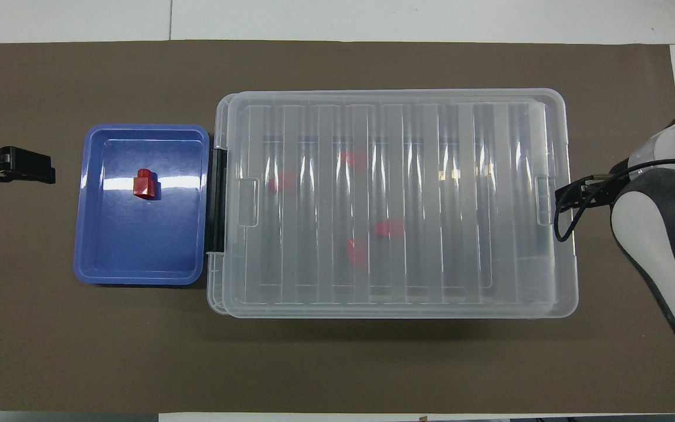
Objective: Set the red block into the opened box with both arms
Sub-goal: 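Slide the lid away with the right gripper while the left gripper reaches the block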
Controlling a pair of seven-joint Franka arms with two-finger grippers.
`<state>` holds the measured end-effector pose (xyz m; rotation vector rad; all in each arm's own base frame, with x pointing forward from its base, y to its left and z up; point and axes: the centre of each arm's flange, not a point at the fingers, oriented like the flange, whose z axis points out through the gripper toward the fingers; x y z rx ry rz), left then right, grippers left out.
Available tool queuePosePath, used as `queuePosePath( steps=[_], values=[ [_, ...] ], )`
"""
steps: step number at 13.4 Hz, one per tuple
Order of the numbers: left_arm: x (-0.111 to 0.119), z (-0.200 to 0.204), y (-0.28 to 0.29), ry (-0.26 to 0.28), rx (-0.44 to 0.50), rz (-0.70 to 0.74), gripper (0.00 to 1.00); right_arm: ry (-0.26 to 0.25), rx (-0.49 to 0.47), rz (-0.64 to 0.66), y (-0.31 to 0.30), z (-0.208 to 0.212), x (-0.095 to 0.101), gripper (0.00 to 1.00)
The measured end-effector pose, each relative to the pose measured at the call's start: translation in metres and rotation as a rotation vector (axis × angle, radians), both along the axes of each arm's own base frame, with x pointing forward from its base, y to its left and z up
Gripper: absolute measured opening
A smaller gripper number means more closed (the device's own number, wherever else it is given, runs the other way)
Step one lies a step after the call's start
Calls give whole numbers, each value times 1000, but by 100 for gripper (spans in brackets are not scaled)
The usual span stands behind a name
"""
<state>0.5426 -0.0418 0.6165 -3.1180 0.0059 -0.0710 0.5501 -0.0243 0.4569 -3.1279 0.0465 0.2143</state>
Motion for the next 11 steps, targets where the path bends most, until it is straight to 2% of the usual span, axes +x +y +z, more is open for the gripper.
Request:
queuePosePath(
  steps=[6,11],
  values=[
    [0,0,0,0,0,0,100,-13,16,47,-56,2,-5,100],
    [0,0,0,0,0,0,100,-22,20,72,-74,2,-7,100]
  ],
)
